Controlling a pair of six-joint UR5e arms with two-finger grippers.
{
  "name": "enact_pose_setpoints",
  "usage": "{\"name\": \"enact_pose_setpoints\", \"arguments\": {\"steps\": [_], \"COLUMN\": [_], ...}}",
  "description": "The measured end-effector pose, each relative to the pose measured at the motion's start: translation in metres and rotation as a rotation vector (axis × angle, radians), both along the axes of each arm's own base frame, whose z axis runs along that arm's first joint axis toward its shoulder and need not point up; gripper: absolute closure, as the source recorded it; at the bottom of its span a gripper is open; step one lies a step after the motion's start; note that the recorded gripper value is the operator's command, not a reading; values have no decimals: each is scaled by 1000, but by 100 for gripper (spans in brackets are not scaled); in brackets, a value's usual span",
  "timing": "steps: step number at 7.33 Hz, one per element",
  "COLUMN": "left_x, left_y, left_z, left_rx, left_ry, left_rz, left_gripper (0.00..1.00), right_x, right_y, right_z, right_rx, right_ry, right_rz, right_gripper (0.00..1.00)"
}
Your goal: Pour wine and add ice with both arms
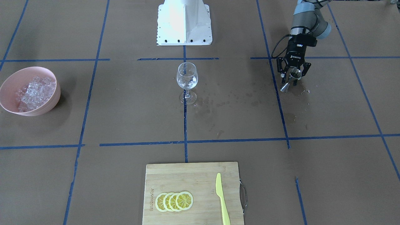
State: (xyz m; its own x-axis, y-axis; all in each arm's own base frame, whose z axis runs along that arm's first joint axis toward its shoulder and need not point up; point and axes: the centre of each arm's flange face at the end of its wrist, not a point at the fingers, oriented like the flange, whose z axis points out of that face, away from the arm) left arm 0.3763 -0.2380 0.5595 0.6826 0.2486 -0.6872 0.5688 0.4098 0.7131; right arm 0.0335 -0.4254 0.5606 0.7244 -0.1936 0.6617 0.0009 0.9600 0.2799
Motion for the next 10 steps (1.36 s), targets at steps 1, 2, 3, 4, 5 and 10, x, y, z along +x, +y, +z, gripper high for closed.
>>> {"name": "enact_pose_setpoints", "arguments": {"steps": [1,2,3,4,5,10], "left_x": [-1,-2,-2,-2,-3,-19], "left_y": [0,0,0,0,0,2], "left_z": [-1,-2,-2,-2,-4,-34], "left_rx": [0,1,2,2,3,140], "left_ry": [8,19,25,27,29,136], "left_rz": [0,-1,-1,-1,-2,23], "left_gripper": [85,84,85,89,91,98], "right_x": [0,0,0,0,0,0], "right_y": [0,0,0,0,-1,-1], "right_z": [0,-1,-1,-1,-2,-1], "right_rx": [0,1,1,2,3,2], "right_ry": [0,0,0,0,0,0], "right_rz": [0,1,1,1,1,1], "right_gripper": [0,0,0,0,0,0]}}
